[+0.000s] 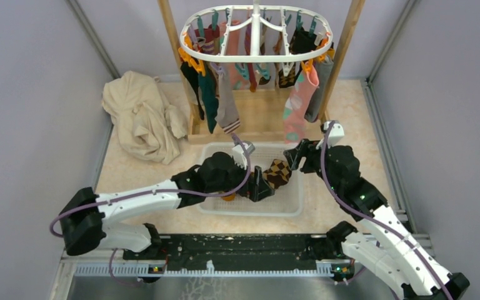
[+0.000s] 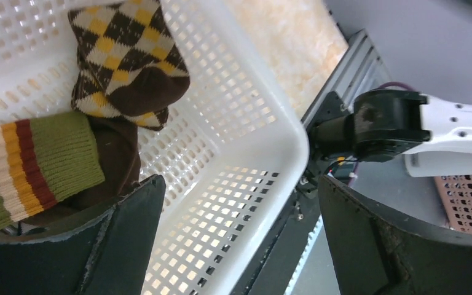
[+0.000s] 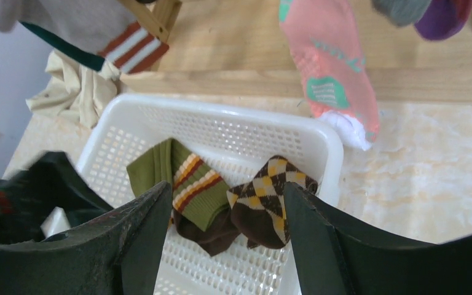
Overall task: Remove the socks clipped to the hanger
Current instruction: Place the sock in the bin.
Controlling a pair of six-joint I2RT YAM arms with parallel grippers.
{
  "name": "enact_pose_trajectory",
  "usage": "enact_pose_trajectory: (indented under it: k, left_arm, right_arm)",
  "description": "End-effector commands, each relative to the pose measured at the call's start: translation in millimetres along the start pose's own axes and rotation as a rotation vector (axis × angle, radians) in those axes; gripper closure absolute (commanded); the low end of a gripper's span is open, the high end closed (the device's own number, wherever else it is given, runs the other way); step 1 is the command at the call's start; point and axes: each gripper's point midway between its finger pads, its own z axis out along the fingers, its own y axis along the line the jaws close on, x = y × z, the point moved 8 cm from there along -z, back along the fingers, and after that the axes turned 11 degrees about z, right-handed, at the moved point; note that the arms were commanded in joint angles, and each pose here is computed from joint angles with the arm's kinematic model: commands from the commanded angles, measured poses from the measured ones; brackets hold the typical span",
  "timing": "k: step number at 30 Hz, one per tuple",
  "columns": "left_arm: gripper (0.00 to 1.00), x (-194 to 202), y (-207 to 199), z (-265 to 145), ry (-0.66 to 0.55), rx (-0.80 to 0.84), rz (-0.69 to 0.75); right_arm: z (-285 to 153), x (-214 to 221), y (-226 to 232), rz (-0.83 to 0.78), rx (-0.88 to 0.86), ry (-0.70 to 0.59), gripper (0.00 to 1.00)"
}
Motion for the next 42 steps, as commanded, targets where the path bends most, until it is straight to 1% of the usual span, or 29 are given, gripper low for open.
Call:
enact_pose_trajectory:
  k: [1,5,8,13,21,25,30,37,40,42]
  left_arm:
    - [0.01,-4,-1,-20,-0.063,-0.046,0.037]
    - [0.01,-1,-1,-38,-0.125,-0.049,0.012]
    - [0.01,7,4,-47,-0.143,-0.075,-0.018]
    - [0.01,20,7,-57,-0.184,-0.04,-0.032]
    - [0.01,24,8,-61,-0.191,-0.034,-0.012]
    - [0.01,22,9,-71,-0.203,-0.05,0.009]
    - [0.01,27,14,-90,-0.259,-0.063,0.014]
    - [0.01,33,21,-102,-0.273,-0.109,0.033]
    - [0.01,32,30,-106,-0.278,-0.2,0.036]
    - [0.01,31,37,-108,-0.312,-0.262,0.035]
  right_arm:
    - [8,12,3,0.03,-0.067,0.028,0.33]
    - [16,30,-1,0.051,-0.086,0.091,0.33]
    - [22,42,-3,0.064,-0.103,0.138,0.33]
    - [28,60,-7,0.091,-0.121,0.208,0.33]
    - [32,91,-16,0.134,-0.103,0.305,0.33]
    - [37,104,-11,0.121,-0.105,0.346,0.33]
    - [47,114,9,0.076,-0.134,0.393,0.33]
    - [61,115,30,0.032,-0.108,0.373,0.33]
    - [63,113,38,0.033,-0.107,0.358,0.33]
    - [63,111,43,0.031,-0.113,0.347,0.33]
